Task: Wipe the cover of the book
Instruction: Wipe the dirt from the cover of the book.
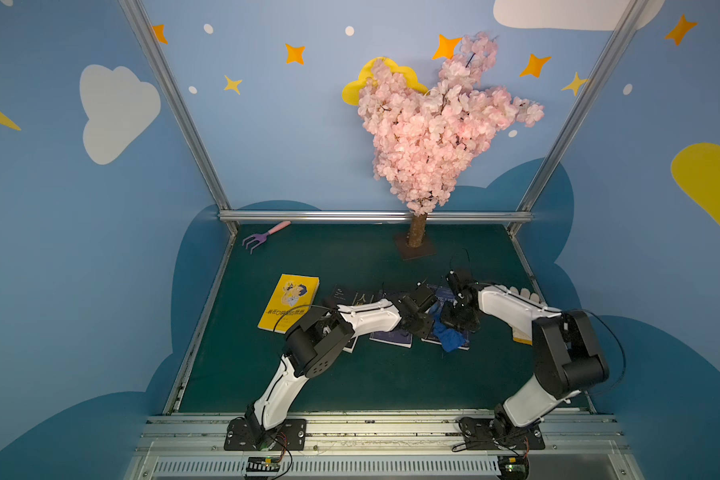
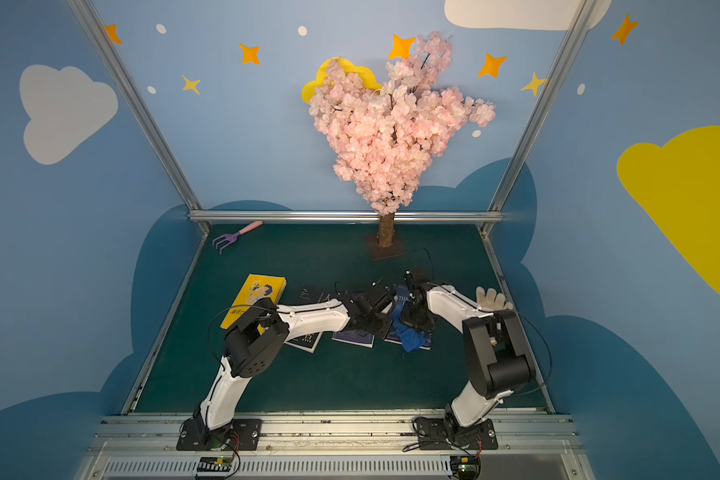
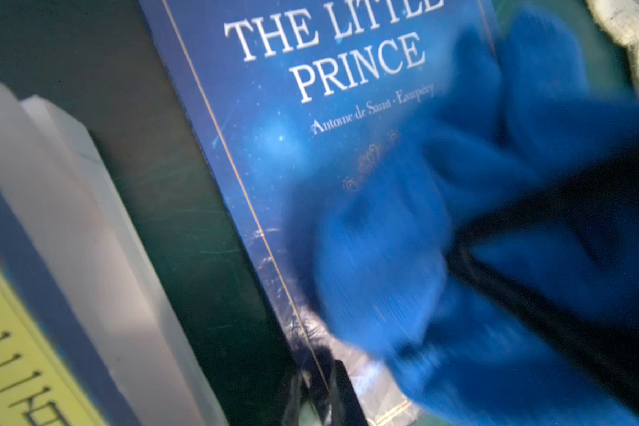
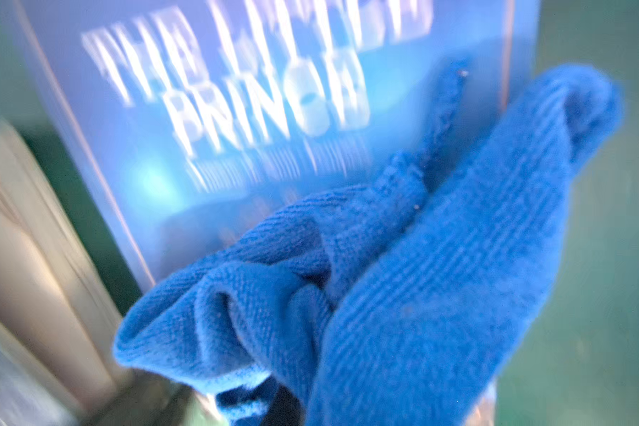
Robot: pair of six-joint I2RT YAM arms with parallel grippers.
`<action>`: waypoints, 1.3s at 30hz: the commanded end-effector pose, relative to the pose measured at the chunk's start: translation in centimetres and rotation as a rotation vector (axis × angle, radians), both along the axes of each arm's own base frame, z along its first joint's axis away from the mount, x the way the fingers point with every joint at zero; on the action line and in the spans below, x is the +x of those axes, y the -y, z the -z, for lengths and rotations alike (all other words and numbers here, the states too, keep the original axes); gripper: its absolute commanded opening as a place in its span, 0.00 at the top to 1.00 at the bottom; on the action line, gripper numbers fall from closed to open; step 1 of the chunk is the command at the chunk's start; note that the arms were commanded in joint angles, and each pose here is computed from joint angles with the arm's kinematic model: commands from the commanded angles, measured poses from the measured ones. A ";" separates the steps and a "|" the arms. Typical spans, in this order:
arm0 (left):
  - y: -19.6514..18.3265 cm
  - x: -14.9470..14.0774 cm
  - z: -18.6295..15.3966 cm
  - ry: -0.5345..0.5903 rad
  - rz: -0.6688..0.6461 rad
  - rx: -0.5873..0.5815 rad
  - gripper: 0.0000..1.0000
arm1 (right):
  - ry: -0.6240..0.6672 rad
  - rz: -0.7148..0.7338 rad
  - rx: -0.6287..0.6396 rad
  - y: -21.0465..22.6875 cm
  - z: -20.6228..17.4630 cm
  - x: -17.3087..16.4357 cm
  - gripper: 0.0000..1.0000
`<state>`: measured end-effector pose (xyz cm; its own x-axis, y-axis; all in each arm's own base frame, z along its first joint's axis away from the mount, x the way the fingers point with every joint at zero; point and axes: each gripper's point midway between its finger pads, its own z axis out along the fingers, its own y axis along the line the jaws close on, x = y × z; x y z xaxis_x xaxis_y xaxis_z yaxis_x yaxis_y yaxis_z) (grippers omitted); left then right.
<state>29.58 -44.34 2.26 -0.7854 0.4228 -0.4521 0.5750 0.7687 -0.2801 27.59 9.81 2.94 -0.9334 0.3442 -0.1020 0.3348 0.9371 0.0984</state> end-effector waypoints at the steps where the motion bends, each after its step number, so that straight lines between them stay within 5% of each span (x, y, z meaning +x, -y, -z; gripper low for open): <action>1: -3.3 -4.6 6.4 -0.177 0.053 0.180 0.85 | -0.073 0.021 -0.053 1.9 1.3 -2.1 1.00; 13: -3.6 -4.5 6.6 -0.165 0.054 0.197 0.87 | -0.123 0.071 0.018 -0.3 2.5 11.3 1.00; 17: -3.5 -4.5 6.9 -0.169 0.056 0.199 0.87 | -0.135 0.043 -0.005 -0.2 2.3 10.4 1.00; 28: -3.5 -4.4 6.5 -0.160 0.052 0.193 0.87 | -0.152 0.009 0.006 1.2 2.5 -2.6 1.00; 33: -3.6 -4.4 6.9 -0.161 0.051 0.202 0.88 | -0.162 0.005 0.012 1.3 2.6 0.0 1.00; 39: -3.7 -4.4 6.4 -0.154 0.053 0.199 0.87 | -0.124 0.022 -0.010 -0.4 2.2 8.0 1.00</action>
<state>29.51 -44.44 2.29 -0.7851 0.4249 -0.4506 0.5770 0.7662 -0.2829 33.76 10.71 2.98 -0.9332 0.3587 0.0189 0.3585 0.9265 0.1147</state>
